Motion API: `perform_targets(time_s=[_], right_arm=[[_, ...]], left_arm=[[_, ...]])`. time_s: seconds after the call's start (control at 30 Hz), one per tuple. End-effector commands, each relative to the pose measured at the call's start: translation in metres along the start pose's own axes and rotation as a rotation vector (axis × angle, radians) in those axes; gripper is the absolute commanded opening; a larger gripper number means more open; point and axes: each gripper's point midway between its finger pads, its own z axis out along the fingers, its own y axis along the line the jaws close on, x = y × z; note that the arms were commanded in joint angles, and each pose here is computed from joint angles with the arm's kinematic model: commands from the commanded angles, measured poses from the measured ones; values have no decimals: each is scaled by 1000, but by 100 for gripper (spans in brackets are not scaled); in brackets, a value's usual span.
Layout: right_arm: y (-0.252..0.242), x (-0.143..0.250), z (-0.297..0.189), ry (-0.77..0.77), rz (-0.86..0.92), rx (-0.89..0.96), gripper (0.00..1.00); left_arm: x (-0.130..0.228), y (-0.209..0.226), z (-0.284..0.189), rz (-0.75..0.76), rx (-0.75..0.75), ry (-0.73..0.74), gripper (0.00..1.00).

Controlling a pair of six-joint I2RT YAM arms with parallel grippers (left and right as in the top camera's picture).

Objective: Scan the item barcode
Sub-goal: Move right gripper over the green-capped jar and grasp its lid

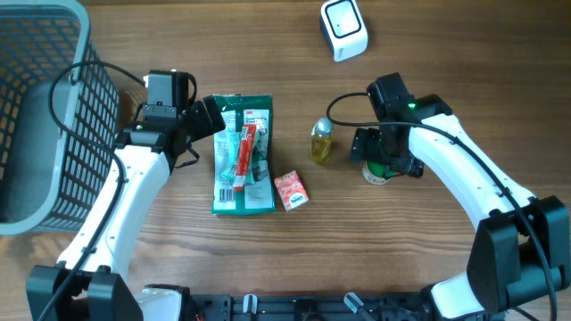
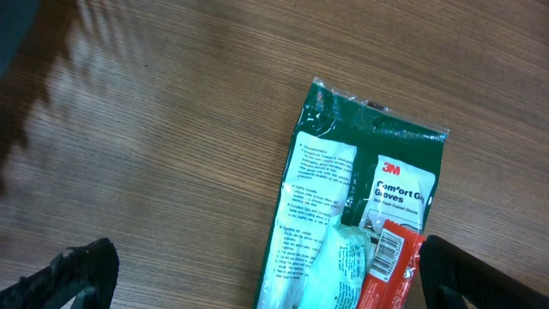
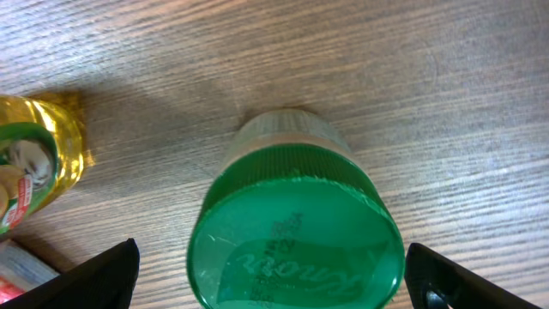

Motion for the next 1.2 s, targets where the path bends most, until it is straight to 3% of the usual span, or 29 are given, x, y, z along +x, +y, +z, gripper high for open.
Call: perform_targets(time_s=[0.0,0.3,0.47,0.63,0.87,1.17], right_arm=[[-5,5,8,25,38,28,99],[-8,10,24,23,45,27,100],[-9,12,24,29,45,31,81],[-9,11,24,27,33,30,79],[-8,10,24,22,-45,25,69],[-5,6,24,9,-324,14,69]], left_arm=[[-6,-1,-4,5,2,-20,100],[-6,-1,-4,5,2,-20,100],[-6,-1,-4,5,2,-19,100],[-6,-1,-4,5,2,-19,100],[-6,-1,-4,5,2,-19,100],[-6,-1,-4,5,2,-19,100]])
